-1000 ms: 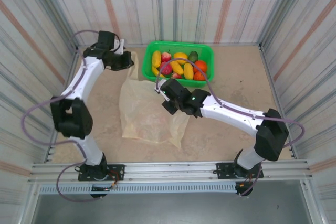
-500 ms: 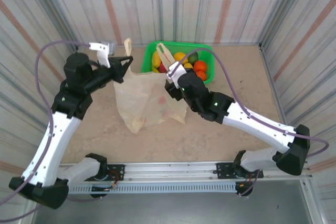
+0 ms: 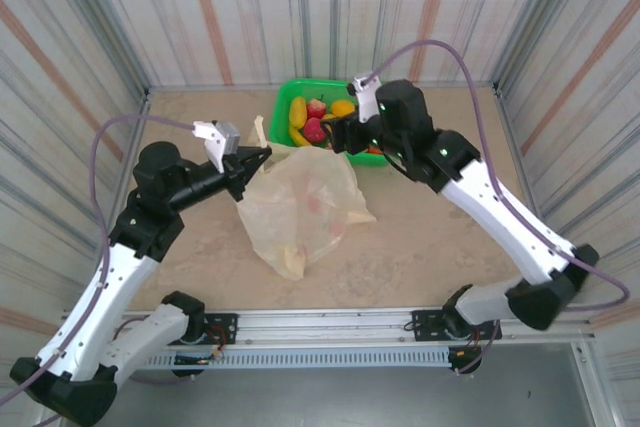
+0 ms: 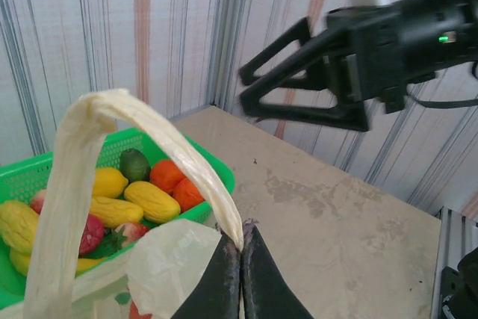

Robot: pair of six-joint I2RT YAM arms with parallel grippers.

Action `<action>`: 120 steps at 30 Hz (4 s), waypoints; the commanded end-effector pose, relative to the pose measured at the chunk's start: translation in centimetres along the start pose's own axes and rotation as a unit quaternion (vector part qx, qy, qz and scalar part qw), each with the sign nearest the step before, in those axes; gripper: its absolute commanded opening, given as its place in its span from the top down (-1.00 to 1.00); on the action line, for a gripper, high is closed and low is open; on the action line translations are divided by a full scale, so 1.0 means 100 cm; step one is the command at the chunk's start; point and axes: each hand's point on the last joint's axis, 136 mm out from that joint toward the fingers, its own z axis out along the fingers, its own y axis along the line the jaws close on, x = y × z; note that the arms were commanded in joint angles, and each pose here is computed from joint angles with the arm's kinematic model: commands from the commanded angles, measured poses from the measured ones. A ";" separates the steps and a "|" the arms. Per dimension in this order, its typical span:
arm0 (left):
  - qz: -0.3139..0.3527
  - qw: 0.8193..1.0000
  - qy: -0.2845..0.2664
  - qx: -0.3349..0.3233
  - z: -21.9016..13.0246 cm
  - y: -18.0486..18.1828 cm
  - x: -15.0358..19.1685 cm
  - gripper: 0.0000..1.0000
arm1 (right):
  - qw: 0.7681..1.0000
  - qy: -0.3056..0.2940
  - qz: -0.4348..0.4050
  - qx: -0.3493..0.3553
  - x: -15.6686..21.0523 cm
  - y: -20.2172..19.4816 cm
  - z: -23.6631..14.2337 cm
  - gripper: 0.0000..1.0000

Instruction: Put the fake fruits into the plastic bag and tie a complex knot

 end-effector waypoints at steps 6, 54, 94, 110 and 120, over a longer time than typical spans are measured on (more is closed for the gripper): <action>0.043 0.998 -0.036 -0.041 0.007 0.015 -0.049 1.00 | 0.979 0.189 0.021 -0.077 0.061 0.008 0.070 -0.99; 0.042 0.969 0.131 0.204 -0.031 -0.103 0.118 1.00 | 0.981 0.023 -0.045 -0.186 0.225 0.094 -0.008 -0.56; 0.289 0.922 0.214 0.143 -0.023 -0.124 0.188 1.00 | 0.995 0.065 0.060 -0.035 0.141 -0.013 0.004 -0.63; 0.248 0.938 0.198 0.142 -0.022 -0.114 0.181 1.00 | 0.974 0.204 0.080 -0.063 0.260 0.003 0.038 -0.83; 0.249 0.944 0.177 0.126 -0.027 -0.110 0.171 1.00 | 0.979 0.189 0.072 -0.029 0.238 -0.007 0.074 0.58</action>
